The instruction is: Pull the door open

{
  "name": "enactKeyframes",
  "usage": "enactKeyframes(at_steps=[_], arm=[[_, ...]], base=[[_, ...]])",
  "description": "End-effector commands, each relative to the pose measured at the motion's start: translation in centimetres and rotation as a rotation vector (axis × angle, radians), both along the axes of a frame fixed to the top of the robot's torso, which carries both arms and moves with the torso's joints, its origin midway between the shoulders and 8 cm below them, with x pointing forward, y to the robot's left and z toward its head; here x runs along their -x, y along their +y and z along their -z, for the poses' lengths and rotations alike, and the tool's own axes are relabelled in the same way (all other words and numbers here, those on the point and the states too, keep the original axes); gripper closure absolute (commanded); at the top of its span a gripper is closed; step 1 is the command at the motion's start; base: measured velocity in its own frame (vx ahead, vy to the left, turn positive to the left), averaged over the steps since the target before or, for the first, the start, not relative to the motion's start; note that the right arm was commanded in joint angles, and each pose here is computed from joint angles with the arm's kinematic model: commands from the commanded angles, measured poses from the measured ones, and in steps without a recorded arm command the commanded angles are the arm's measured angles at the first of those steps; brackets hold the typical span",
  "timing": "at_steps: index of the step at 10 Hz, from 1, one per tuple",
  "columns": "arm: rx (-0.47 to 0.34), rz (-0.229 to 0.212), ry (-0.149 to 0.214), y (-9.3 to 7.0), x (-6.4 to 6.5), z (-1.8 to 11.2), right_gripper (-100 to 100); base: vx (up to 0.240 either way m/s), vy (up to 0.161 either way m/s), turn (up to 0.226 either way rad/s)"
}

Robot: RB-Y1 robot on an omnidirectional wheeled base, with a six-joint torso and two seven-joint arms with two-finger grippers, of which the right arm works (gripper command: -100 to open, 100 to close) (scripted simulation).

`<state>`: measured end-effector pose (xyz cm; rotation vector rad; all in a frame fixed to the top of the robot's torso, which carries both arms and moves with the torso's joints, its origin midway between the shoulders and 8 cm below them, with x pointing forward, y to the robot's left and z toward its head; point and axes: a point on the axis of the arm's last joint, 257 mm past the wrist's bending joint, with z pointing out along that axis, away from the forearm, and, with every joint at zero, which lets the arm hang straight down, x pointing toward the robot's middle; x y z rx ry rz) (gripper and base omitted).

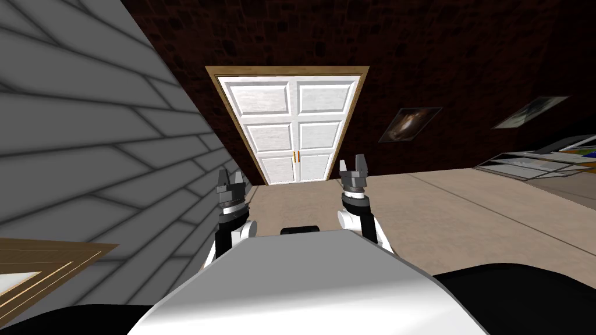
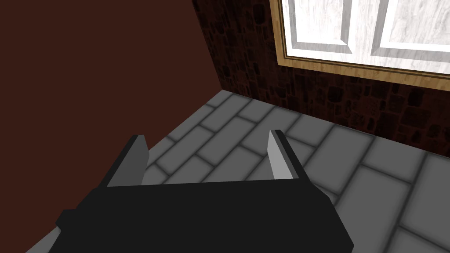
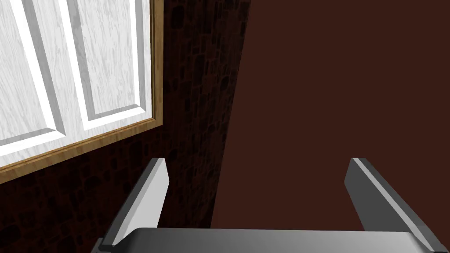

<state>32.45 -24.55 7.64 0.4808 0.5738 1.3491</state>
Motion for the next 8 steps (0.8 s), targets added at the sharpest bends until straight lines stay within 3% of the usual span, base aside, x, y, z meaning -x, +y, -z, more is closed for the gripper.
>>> enactKeyframes(at_steps=[1,8], arm=[[-0.029,-0.039,0.020,0.0,-0.7,1.0,-100],[-0.152,-0.178,0.098,0.1,-3.2,5.2,-100]], base=[[0.012,0.056,0.020],[0.138,0.019,0.019]])
